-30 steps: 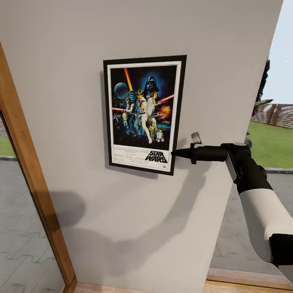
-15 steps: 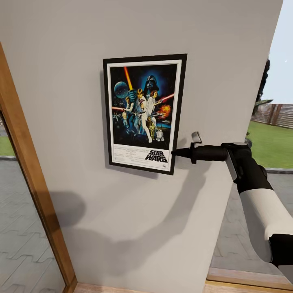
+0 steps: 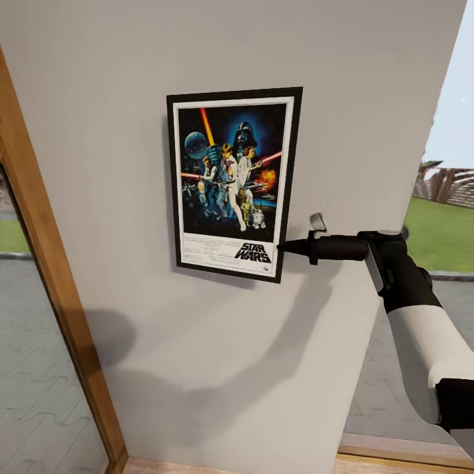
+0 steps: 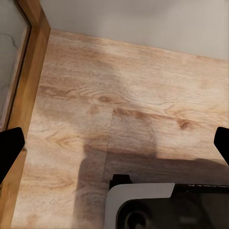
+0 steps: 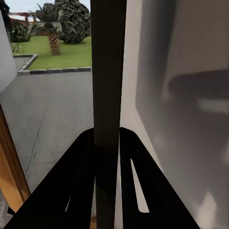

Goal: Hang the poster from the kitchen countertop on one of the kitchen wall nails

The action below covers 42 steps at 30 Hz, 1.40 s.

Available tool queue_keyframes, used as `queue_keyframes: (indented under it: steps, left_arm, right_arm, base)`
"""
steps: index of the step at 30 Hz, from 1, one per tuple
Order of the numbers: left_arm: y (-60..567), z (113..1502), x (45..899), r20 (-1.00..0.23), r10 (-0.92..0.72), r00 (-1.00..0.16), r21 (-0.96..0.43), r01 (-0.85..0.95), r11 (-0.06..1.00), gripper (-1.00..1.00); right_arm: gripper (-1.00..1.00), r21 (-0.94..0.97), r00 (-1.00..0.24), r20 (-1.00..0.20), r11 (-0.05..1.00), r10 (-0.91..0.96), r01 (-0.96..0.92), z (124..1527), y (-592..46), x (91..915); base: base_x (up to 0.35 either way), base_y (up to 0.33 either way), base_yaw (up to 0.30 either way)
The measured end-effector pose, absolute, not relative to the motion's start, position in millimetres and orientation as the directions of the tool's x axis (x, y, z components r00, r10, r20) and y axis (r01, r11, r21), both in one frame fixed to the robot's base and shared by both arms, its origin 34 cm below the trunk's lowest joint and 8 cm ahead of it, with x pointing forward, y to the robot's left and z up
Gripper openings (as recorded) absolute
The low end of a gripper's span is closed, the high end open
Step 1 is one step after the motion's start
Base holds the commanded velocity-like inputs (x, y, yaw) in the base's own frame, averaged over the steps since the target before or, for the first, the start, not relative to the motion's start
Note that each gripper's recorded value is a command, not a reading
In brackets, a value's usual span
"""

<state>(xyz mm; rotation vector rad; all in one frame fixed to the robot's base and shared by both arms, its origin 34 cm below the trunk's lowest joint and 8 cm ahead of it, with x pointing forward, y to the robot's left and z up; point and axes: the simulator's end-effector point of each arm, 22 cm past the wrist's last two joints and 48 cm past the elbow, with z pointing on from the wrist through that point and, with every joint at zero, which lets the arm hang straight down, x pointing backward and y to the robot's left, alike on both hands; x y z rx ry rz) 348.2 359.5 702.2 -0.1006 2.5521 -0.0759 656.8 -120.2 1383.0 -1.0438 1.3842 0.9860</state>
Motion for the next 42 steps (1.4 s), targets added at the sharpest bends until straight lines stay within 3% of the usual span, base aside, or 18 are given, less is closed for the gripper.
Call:
queue_keyframes:
  steps: [42]
  left_arm:
    - [359.5, 702.2, 348.3, -0.551, -0.088, -0.83, -0.076, -0.056, 0.996, 1.0]
  right_arm:
    - [-1.0, 0.007, -0.025, -0.998, 0.267, -0.062, -0.964, 1383.0, -120.1, 656.5]
  base:
    - [0.0, 0.068, 0.0]
